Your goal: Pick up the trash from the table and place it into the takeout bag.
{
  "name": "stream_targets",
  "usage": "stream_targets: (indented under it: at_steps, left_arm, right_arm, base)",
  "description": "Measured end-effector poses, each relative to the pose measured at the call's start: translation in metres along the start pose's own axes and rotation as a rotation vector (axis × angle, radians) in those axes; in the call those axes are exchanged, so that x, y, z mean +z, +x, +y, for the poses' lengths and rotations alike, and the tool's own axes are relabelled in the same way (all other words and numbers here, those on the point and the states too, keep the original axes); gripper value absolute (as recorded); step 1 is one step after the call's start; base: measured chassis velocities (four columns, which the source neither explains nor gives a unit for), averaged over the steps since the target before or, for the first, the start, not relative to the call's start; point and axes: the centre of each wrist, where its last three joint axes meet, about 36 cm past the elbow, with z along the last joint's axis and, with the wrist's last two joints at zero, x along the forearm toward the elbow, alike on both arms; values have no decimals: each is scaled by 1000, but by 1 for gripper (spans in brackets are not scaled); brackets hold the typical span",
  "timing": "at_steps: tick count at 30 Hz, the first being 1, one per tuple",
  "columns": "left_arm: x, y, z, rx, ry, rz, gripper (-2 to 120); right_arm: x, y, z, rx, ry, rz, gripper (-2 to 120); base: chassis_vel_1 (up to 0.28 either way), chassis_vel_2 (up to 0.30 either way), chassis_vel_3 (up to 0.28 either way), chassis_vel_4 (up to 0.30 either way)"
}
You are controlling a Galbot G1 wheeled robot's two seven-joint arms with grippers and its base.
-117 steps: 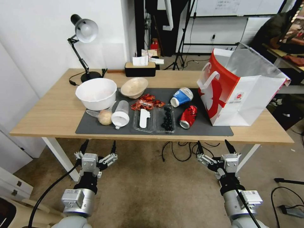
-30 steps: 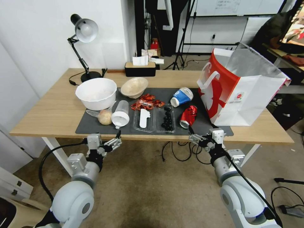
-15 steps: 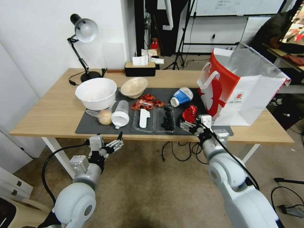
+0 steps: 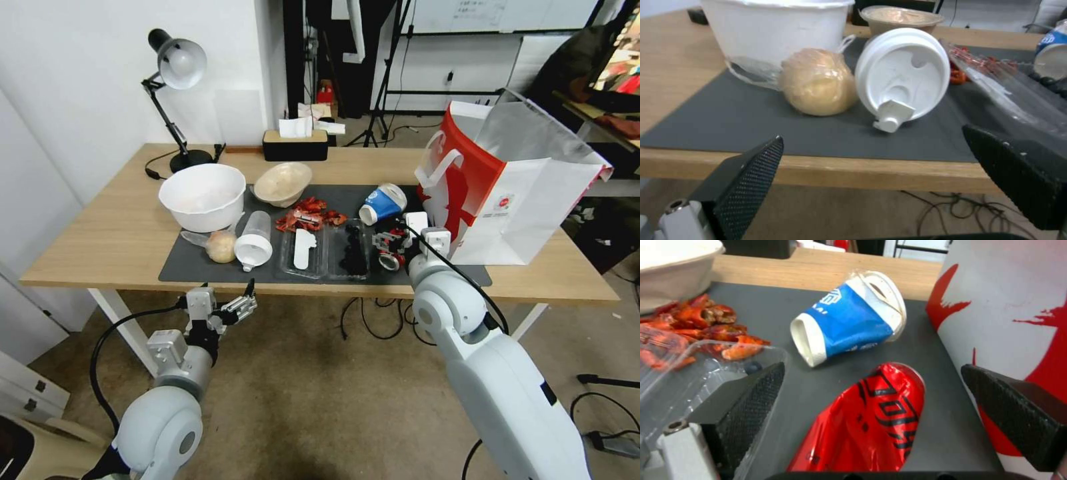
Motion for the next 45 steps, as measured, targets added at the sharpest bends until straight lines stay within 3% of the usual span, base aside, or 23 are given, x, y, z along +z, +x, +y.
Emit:
stream_targets:
  at_steps: [13,43,45]
  left_arm:
    - [5,-4,0,-2,0,-1,100]
    - [11,-10,0,-4,1,-24,100]
    - [11,-11,1,-5,1,-28,100]
  right_arm:
    - [20,-12,4,26,15,64,100]
    - [34,-8,4,41,4,98,100]
    - [35,-7,4,40,2,101,94]
  base:
    - [0,0,0,0]
    - [0,0,0,0]
    - [0,0,0,0]
